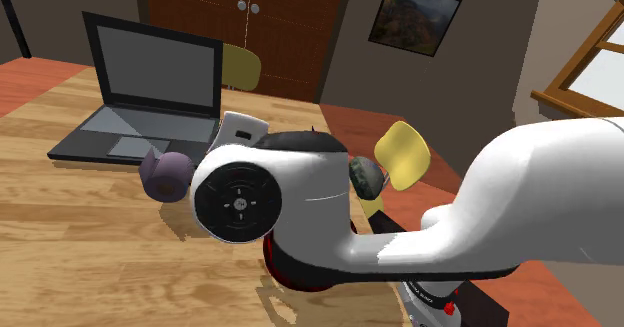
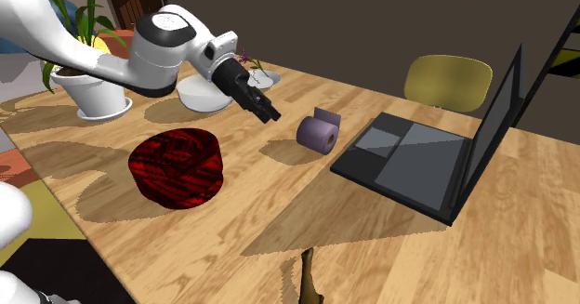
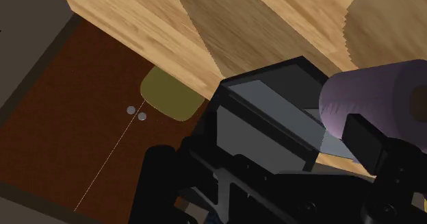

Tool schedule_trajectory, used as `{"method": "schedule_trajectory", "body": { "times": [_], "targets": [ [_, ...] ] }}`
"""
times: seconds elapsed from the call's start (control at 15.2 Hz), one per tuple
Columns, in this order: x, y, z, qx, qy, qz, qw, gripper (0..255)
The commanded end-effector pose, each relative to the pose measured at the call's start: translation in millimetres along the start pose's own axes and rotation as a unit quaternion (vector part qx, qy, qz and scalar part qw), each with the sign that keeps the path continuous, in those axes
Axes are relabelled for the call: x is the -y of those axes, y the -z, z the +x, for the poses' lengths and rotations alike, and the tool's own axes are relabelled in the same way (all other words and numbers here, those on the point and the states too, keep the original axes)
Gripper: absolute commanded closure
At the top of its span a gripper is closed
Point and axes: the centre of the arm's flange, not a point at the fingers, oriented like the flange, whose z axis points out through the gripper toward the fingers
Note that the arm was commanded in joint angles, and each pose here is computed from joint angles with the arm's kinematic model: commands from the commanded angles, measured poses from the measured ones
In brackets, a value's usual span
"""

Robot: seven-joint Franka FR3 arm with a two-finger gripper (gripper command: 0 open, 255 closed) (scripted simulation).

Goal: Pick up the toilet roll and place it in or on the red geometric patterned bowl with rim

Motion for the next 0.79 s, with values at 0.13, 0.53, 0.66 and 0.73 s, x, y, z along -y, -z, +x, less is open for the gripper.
{"method": "schedule_trajectory", "body": {
  "times": [0.13,0.53,0.66,0.73],
  "targets": [
    [61,-4,-4,-0.054,0.001,-0.030,0.9981,0],
    [151,-19,-9,-0.136,0.002,-0.076,0.9878,0],
    [180,-26,-10,-0.163,0.002,-0.091,0.9824,0],
    [184,-27,-10,-0.166,0.002,-0.093,0.9817,0]
  ]
}}
